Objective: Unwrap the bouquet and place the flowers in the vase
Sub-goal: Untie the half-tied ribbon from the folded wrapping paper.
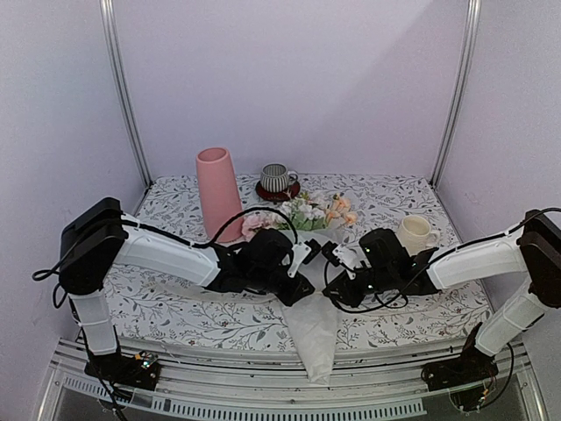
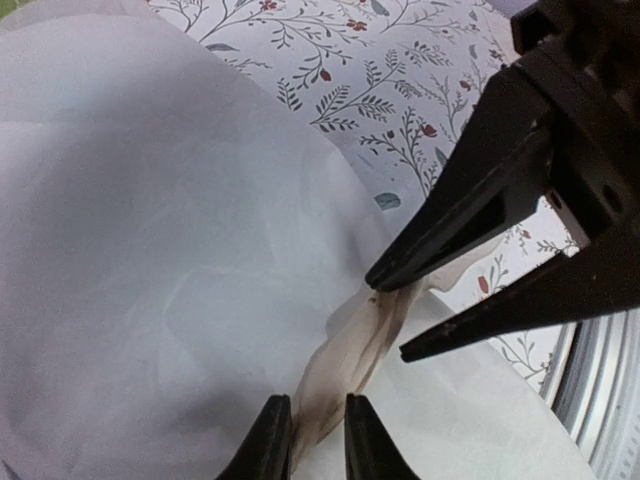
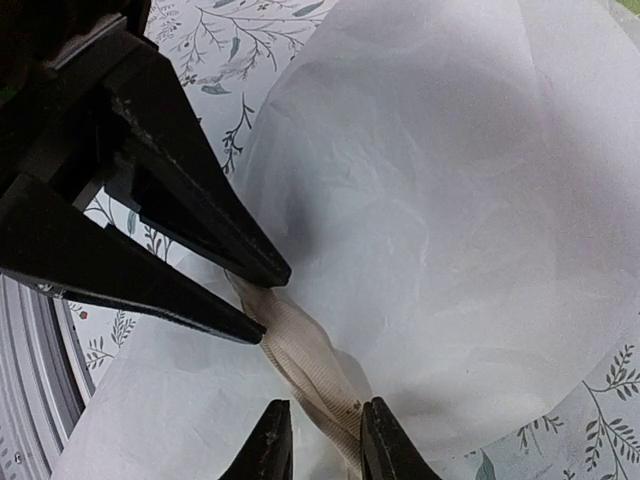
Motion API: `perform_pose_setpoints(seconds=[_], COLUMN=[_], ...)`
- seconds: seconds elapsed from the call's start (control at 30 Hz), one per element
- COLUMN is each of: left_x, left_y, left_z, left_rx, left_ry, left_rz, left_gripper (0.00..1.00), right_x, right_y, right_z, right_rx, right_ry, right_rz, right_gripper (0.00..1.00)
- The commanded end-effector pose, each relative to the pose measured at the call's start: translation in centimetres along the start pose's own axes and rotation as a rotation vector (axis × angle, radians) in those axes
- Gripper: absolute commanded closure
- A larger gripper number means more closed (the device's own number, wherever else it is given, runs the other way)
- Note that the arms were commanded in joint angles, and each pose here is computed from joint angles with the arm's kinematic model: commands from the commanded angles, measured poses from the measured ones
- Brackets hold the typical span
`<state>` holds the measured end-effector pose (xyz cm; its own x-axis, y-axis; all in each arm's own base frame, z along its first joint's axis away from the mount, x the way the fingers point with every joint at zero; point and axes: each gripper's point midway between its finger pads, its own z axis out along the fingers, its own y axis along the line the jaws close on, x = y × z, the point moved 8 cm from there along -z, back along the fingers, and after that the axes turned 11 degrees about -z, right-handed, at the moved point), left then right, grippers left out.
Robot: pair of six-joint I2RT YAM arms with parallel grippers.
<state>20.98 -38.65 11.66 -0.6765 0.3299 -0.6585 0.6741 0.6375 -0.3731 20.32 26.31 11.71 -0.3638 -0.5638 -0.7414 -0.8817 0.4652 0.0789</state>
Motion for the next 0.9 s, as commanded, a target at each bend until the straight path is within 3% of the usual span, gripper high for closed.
perform_pose_setpoints(seconds=[0.0,0.3,0.4,0.43,0.53,0.87], left_x=[-0.1,0.1,0.4,0.3,0.1,0.0], left_y=[0.4,0.7,1.1,1.2,1.3,1.8], left_z=[0.3,-0.1,-0.7,-0.9,-1.7,-4.3], left_rx=[0.017,0.049,0.065,0.069,0.070,0.037], left_ry=[0.023,0.007,-0.012,-0.022,-0.054,-0.138], left_rz=[0.000,-0.033,-0.051,-0.056,-0.066,-0.093], left_gripper=[0.81,0.91,0.98,1.00,1.00,1.00], right_x=[0.7,1.2,1.3,1.2,0.8,0.3], right_y=[0.3,0.6,0.7,0.7,0.5,-0.5], right_z=[0.4,1.1,1.0,0.9,0.1,-4.0], right_rx=[0.008,0.013,0.017,0.023,0.061,0.253], right_ry=[0.010,0.018,0.011,0.006,-0.024,-0.168], right_rz=[-0.024,-0.038,-0.040,-0.040,-0.041,0.023], right_gripper=[0.75,0.76,0.80,0.86,0.96,0.97])
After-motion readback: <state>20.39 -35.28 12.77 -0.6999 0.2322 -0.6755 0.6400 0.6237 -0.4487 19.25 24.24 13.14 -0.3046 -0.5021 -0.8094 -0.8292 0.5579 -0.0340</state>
